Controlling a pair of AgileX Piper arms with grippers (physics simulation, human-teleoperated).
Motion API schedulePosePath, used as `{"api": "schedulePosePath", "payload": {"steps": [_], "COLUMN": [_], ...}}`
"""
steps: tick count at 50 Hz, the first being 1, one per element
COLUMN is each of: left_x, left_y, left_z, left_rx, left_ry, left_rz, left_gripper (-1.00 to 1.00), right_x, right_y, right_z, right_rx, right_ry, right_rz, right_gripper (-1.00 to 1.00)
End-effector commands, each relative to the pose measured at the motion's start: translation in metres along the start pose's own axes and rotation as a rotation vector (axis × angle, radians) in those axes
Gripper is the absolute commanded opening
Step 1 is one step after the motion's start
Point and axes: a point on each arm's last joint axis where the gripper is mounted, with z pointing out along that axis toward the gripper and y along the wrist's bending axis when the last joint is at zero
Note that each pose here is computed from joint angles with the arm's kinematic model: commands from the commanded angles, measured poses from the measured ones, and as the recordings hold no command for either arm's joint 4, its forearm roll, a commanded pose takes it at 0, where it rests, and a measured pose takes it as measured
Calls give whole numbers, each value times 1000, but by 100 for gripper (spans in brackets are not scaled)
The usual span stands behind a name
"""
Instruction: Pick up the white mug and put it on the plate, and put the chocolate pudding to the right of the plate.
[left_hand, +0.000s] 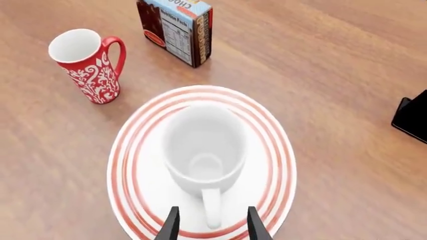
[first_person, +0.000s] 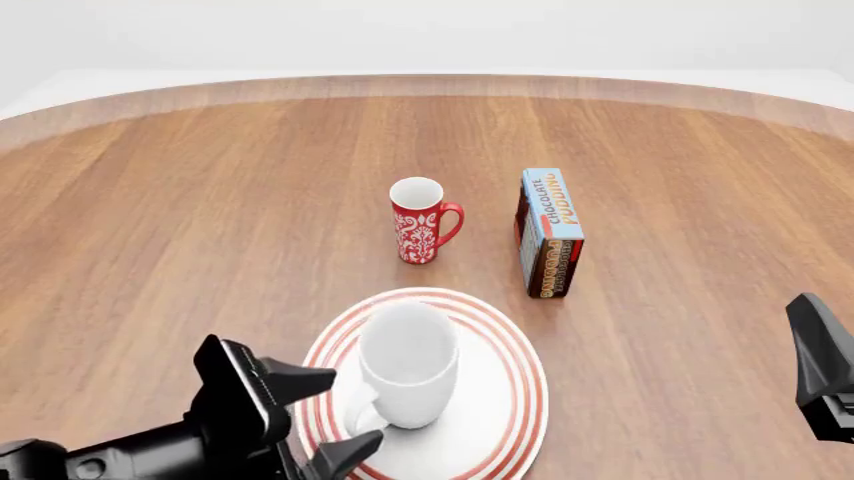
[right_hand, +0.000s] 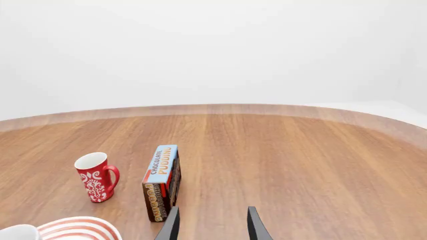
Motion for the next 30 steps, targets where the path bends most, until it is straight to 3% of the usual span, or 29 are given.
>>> {"api": "schedulePosePath", "payload": {"steps": [1,18,30], "left_x": [-13,-40,-66], "left_y": [-3,-8,5], "left_z": [-14,-43,-86], "left_rx": [17,39,-58], "left_ry": [-38,-110,-216], "left_rz": [18,68,126], "left_gripper": [100,100,100], "right_x": [0,0,0], "right_y": [0,0,0], "right_z": [0,0,0], "right_rx": [0,0,0], "right_ry": [0,0,0], "right_rz": [0,0,0], "right_gripper": [100,100,100]}}
